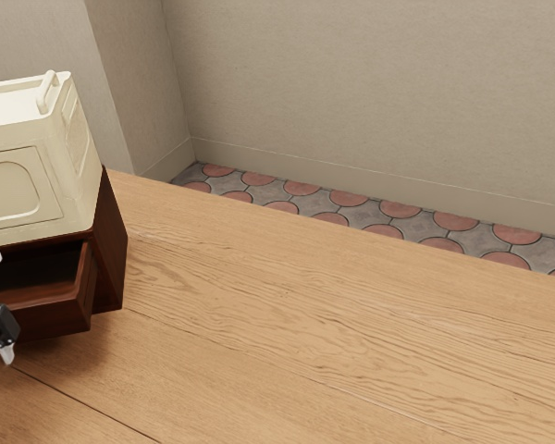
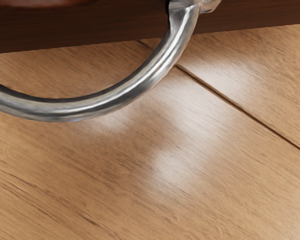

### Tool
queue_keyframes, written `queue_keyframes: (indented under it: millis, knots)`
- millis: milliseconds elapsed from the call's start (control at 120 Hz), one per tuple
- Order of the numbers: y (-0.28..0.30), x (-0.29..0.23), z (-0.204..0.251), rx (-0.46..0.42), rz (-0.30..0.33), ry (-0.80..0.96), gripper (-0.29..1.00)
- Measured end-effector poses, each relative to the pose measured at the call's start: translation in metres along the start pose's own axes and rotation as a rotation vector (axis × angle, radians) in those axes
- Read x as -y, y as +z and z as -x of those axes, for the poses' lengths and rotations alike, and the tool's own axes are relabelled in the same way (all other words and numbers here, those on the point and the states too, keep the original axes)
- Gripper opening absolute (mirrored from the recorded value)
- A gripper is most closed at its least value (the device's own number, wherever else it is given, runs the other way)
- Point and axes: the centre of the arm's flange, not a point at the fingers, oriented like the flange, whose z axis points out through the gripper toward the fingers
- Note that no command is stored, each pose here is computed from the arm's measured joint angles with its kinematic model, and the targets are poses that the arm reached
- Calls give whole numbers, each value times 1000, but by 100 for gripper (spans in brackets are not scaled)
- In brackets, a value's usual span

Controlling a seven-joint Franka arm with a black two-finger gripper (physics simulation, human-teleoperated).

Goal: Push the drawer handle with one arm to close the drawer

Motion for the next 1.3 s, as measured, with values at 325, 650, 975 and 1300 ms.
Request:
queue_keyframes:
  millis: [325, 650, 975, 1300]
  knots:
    - [11, 2, -14, -17, -25, -54, 44]
    - [1, 3, -18, -65, -36, -73, -1]
    - [11, 11, -40, -40, -42, -109, -8]
    - [1, 13, -64, -85, -36, -124, -8]
